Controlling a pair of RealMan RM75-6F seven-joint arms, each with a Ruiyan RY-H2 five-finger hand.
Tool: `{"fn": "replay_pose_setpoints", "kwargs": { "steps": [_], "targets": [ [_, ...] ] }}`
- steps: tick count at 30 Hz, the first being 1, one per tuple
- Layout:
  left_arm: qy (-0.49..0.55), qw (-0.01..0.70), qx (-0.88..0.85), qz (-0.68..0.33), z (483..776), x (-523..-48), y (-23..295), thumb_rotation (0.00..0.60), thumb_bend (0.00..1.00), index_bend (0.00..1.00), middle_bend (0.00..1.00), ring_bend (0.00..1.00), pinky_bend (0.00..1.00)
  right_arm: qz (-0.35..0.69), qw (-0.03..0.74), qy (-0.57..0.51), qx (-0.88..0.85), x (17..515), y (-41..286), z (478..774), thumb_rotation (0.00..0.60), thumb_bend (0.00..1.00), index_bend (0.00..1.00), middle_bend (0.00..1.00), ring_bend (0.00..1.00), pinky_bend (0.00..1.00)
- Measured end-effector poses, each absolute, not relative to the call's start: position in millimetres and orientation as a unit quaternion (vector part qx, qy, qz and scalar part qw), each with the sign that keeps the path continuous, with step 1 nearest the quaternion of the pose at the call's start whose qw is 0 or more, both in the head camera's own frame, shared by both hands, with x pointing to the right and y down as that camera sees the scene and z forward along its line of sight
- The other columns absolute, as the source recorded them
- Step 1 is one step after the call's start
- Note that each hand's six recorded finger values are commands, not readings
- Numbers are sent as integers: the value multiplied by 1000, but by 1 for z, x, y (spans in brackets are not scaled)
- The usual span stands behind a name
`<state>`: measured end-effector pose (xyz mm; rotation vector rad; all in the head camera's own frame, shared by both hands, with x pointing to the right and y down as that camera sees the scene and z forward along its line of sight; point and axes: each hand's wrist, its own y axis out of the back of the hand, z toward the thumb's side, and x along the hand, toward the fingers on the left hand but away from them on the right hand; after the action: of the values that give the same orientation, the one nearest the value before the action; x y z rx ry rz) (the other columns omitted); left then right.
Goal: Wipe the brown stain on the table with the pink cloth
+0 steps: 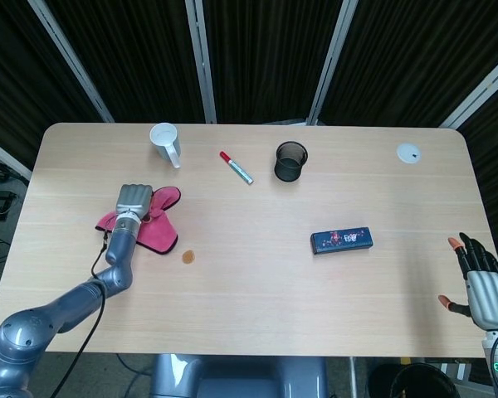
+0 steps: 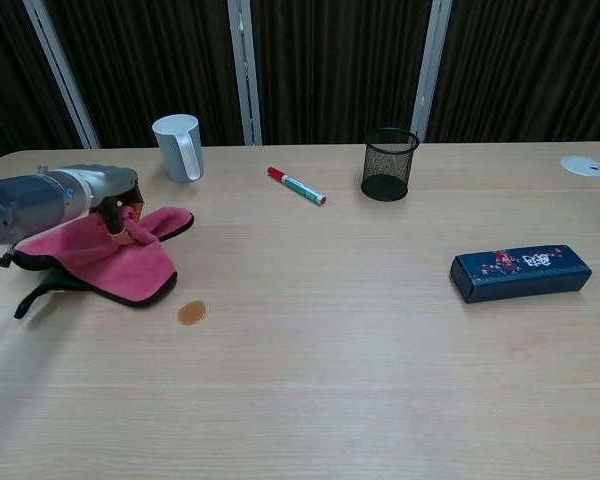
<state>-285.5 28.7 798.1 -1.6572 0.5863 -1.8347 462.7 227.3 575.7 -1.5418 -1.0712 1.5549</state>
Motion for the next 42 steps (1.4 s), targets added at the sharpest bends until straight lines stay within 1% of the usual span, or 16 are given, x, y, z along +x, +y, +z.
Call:
{"fn": "replay_pose_setpoints", "kwargs": {
  "steps": [6,11,15,19,23,25,28,31,40,42],
  "targets": [
    [242,316,-632,-666,792,-277,28,600,500,882,615,529,619,595,347,-414,-595,461,227,575,600,0,82,0,0,142],
    [265,328,-657,-625,776,-261,29,600,502,885,619,533,621,592,349,-416,-595,460,227,574,600,0,82,0,0,142],
    [283,322,-689,-585,762,-242,38,600,500,886,621,532,621,591,350,-416,-596,458,227,574,600,0,82,0,0,142],
    [282,311,-732,-537,745,-216,59,600,500,887,621,532,621,589,352,-416,-597,457,227,573,600,0,82,0,0,142],
    [257,325,-758,-503,735,-197,85,600,500,888,622,533,622,586,353,-417,-598,456,227,571,600,0,82,0,0,142],
    [241,336,-764,-495,734,-192,100,600,500,888,622,533,622,586,353,-418,-598,456,227,571,600,0,82,0,0,142],
    [225,332,-776,-487,736,-184,121,600,500,888,622,533,621,585,353,-418,-598,456,227,570,600,0,82,0,0,142],
    [207,336,-784,-479,737,-177,136,600,500,888,622,533,622,583,355,-420,-598,455,227,568,600,0,82,0,0,142],
    [168,337,-805,-459,734,-167,176,600,500,888,621,533,621,579,357,-420,-600,453,229,565,600,0,82,0,0,142],
    [163,339,-806,-457,735,-167,179,600,500,889,621,533,622,579,357,-421,-601,452,229,565,600,0,82,0,0,142]
  ]
}}
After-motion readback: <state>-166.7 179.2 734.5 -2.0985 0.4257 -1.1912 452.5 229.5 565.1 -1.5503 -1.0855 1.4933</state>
